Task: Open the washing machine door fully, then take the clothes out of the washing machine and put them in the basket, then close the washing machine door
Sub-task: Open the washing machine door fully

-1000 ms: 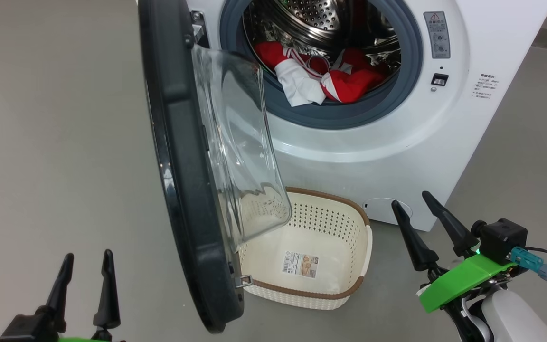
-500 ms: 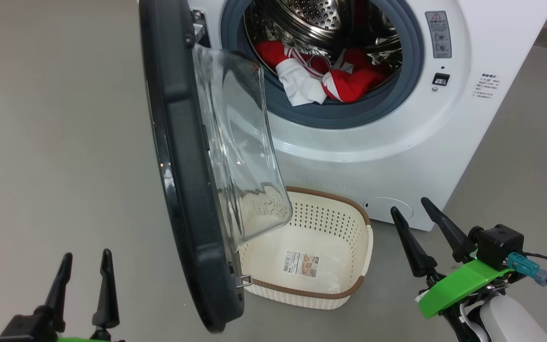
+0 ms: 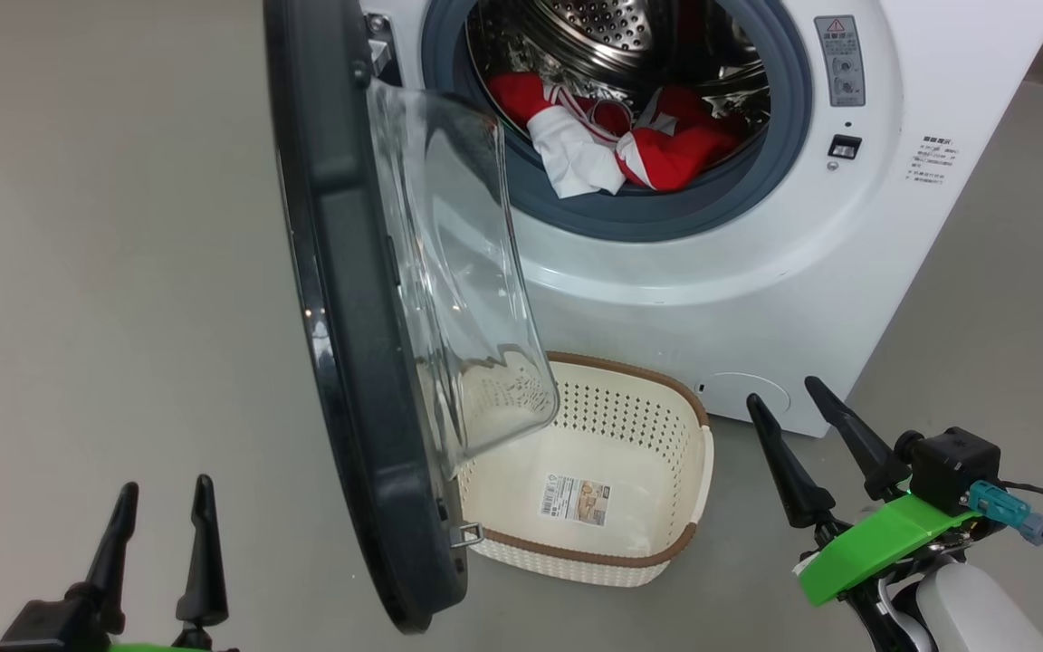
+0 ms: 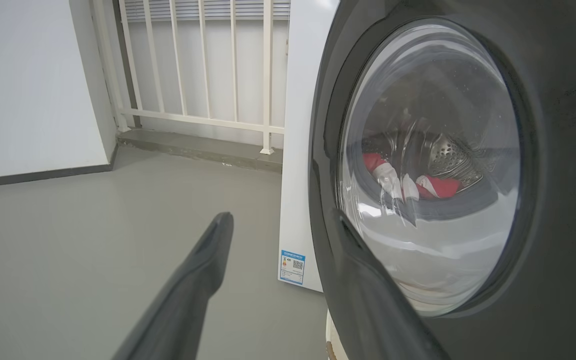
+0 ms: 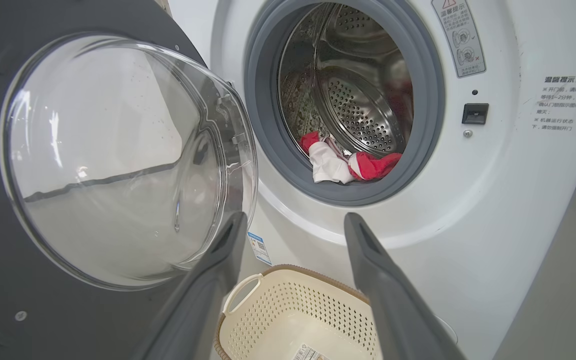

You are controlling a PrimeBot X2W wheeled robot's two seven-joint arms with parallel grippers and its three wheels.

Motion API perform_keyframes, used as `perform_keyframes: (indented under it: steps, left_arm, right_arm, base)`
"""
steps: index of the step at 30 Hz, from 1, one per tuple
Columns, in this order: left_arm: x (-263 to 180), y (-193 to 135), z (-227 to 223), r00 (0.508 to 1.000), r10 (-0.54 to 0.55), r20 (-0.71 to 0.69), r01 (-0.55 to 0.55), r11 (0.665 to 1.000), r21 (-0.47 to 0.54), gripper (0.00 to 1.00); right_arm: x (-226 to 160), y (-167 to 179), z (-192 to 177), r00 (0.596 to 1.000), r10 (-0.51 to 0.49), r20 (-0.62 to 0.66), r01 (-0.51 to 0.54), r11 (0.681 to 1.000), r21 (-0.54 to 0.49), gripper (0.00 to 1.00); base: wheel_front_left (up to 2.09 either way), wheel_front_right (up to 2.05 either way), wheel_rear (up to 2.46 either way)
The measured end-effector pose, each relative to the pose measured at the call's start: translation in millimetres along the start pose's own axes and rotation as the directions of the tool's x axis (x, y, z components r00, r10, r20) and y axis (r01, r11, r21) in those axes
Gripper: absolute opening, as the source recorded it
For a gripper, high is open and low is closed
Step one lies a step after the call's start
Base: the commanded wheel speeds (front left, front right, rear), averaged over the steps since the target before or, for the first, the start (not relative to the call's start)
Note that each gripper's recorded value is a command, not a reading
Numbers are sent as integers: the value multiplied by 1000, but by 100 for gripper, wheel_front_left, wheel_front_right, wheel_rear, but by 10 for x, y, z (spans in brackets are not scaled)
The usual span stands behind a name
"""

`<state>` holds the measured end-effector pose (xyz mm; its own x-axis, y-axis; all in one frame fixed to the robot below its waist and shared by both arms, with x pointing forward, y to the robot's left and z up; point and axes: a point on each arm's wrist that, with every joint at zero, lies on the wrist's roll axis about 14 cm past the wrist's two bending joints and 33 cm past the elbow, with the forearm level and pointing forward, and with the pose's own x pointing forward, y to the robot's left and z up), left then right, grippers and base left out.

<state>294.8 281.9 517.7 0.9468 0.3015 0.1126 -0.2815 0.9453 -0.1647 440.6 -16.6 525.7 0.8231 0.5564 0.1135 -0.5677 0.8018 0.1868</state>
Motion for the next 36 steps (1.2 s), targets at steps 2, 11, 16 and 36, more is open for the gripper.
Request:
perform_keyframes:
  steps: [2, 11, 16, 36]
  left_arm:
    - [-1, 2, 2, 1000, 1, 0, -1, 1000, 0, 100]
    - [-4, 7, 5, 1000, 2, 1, -2, 1000, 0, 100]
    - [-1, 3, 2, 1000, 1, 0, -1, 1000, -1, 0]
    - [62, -351, 1049, 938, -108, 328, 107, 994, 23, 0]
  right_arm:
    - [1, 3, 0, 1000, 0, 0, 0, 1000, 0, 100]
    - [6, 10, 0, 1000, 0, 1, 0, 1000, 4, 100]
    - [1, -23, -2, 1000, -10, 1, 10, 1000, 4, 100]
    - [-15, -36, 39, 1000, -23, 12, 23, 1000, 8, 100]
  base:
    - [0, 0, 0]
    - [0, 0, 0]
    - [0, 0, 0]
    - [0, 0, 0]
